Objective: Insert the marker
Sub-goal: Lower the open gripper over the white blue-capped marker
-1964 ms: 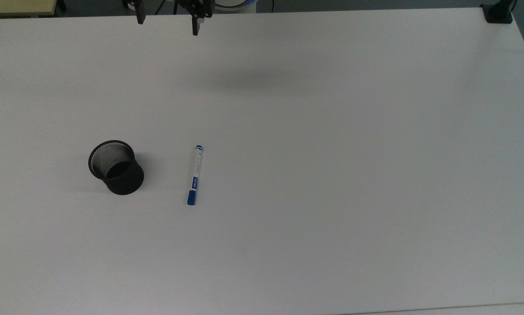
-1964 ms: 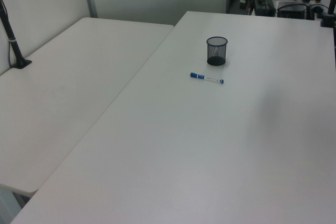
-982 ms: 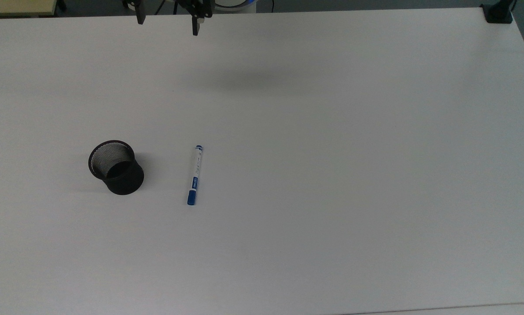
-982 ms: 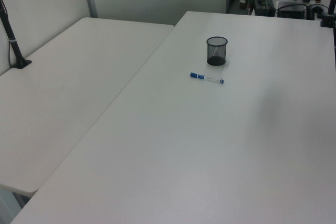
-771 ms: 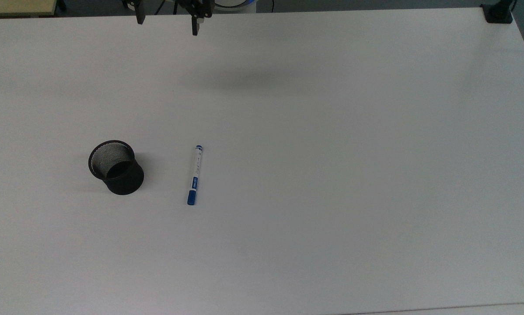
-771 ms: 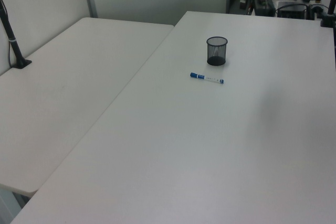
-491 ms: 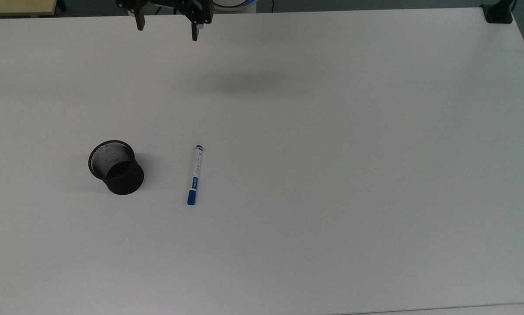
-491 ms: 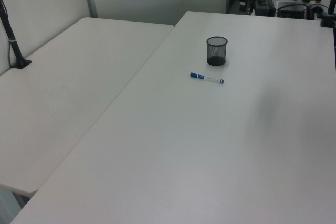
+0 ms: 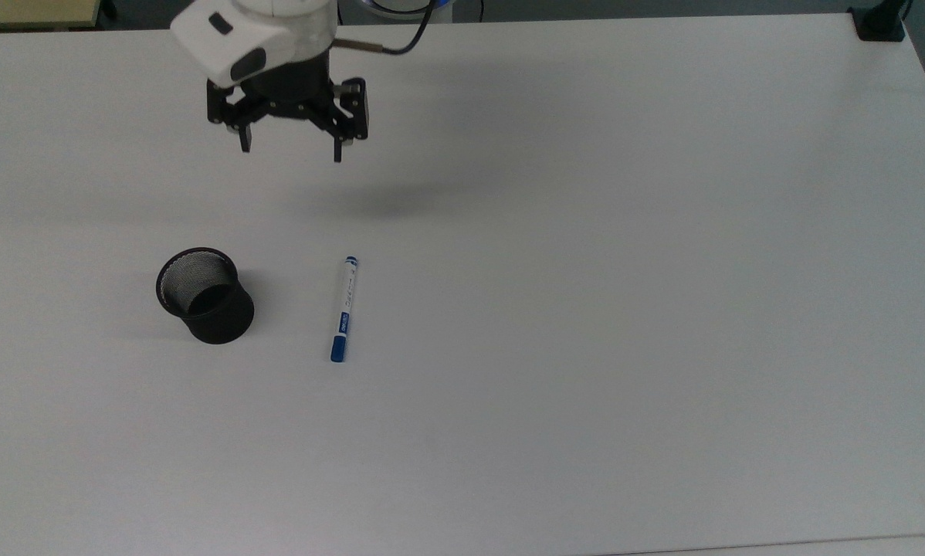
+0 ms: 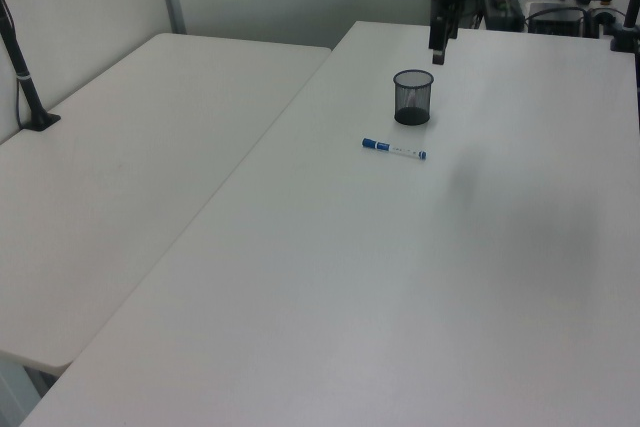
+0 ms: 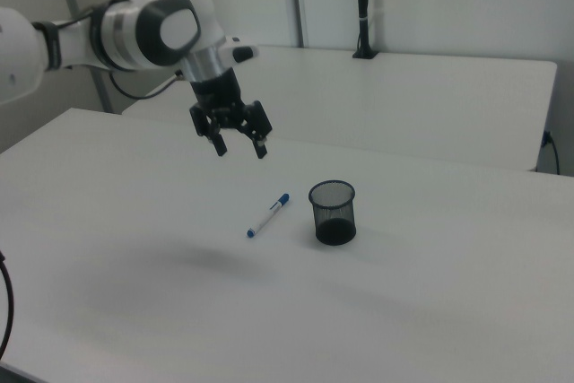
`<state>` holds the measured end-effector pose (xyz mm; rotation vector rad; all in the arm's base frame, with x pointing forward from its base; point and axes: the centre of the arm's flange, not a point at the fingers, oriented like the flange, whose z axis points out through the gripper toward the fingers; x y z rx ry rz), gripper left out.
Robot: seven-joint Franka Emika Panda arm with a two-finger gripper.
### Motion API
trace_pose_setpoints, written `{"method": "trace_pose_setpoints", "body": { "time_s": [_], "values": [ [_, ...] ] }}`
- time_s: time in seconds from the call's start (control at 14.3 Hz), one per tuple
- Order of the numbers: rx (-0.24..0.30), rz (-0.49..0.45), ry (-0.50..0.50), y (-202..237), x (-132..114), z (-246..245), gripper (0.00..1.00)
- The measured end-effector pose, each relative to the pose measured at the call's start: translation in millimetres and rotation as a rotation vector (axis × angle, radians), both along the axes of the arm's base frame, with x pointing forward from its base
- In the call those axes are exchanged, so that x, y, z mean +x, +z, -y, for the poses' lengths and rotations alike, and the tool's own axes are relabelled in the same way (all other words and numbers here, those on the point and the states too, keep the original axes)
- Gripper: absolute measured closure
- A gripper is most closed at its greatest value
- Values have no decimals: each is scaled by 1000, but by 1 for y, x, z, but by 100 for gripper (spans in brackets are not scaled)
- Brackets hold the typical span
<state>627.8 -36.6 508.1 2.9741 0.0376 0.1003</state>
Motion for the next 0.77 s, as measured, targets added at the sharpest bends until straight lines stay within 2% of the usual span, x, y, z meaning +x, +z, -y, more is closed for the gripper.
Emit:
{"method": "trace_pose_setpoints", "body": {
  "time_s": [0.14,0.35,0.49,0.77],
  "values": [
    [1,25,-9,-21,13,5,0],
    [5,112,-29,-57,38,6,0],
    [-13,154,-31,-89,53,-1,0],
    [-14,214,-60,-145,72,-13,0]
  ]
}}
